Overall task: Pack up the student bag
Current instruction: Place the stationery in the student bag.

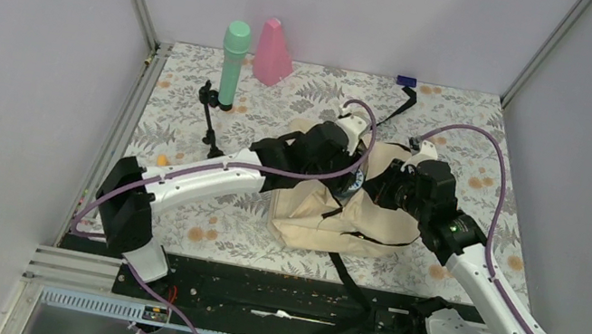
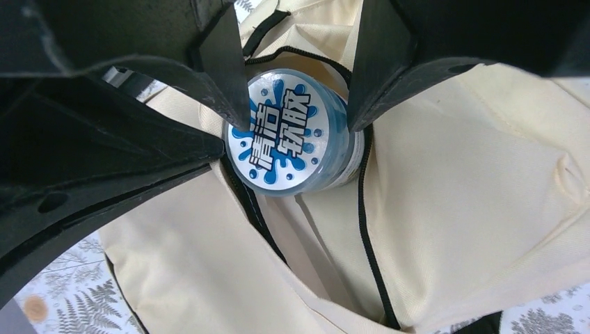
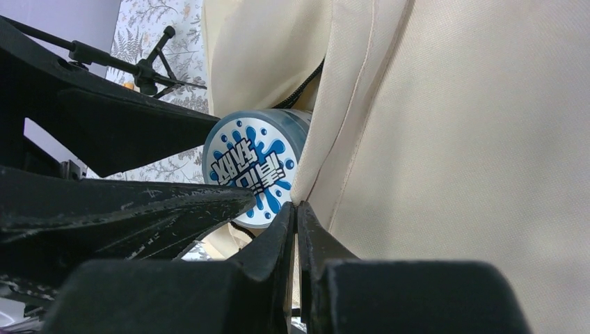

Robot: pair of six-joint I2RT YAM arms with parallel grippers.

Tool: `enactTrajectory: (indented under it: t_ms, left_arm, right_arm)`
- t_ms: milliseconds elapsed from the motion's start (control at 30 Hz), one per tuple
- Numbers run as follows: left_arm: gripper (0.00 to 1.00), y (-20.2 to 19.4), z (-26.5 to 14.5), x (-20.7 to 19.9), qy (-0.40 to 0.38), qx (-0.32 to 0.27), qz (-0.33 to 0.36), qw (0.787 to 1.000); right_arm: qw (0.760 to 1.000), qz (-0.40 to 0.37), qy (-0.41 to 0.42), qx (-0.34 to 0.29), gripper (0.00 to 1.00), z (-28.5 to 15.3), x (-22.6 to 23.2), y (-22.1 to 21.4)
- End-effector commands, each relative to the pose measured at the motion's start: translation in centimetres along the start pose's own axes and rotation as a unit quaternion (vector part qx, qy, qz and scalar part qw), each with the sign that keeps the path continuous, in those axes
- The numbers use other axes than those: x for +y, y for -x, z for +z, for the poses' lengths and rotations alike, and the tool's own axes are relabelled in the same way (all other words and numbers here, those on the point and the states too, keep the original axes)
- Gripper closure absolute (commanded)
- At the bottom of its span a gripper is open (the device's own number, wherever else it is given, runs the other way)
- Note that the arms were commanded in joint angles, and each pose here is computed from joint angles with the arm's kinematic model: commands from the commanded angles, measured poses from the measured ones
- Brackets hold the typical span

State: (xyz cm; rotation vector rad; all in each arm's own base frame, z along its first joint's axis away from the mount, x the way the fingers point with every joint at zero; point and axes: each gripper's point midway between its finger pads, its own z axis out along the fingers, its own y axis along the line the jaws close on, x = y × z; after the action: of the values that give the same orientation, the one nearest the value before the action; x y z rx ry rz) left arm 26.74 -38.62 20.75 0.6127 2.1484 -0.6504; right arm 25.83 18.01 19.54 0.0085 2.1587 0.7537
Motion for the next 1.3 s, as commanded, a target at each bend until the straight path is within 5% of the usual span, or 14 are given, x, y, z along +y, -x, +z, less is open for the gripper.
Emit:
enactTrajectory:
  t_ms: [0,433,700,1000,1267]
  left_arm:
    - [0.49,0.7,0.0,-1.0,0.031,-0.007,0.038,0.999]
    - [0.51,0.1,-0.8,0.3,0.150,0.000,0.125,0.981]
    - [0.48,-0.3,-0.6,-2.6,0.089,-0.003,0.111,0.990]
    - [0.19,1.0,-2.6,-2.7,0.072,-0.039,0.103,0.991]
    - [0.05,2.7,-4.9,-3.2,0.048,-0.079,0.070,0.993]
  right_arm:
    - [0.991,-0.021,0.083,-0.104,1.00,-2.8,5.2,6.5]
    - [0.989,-0.017,0.093,-0.112,1.00,-3.6,5.7,6.8]
    - [0.989,-0.015,0.092,-0.113,1.00,-3.7,5.5,6.5]
    - [0.989,-0.015,0.090,-0.117,1.00,-4.0,5.3,6.4]
    - [0.989,-0.015,0.090,-0.116,1.00,-4.0,5.3,6.4]
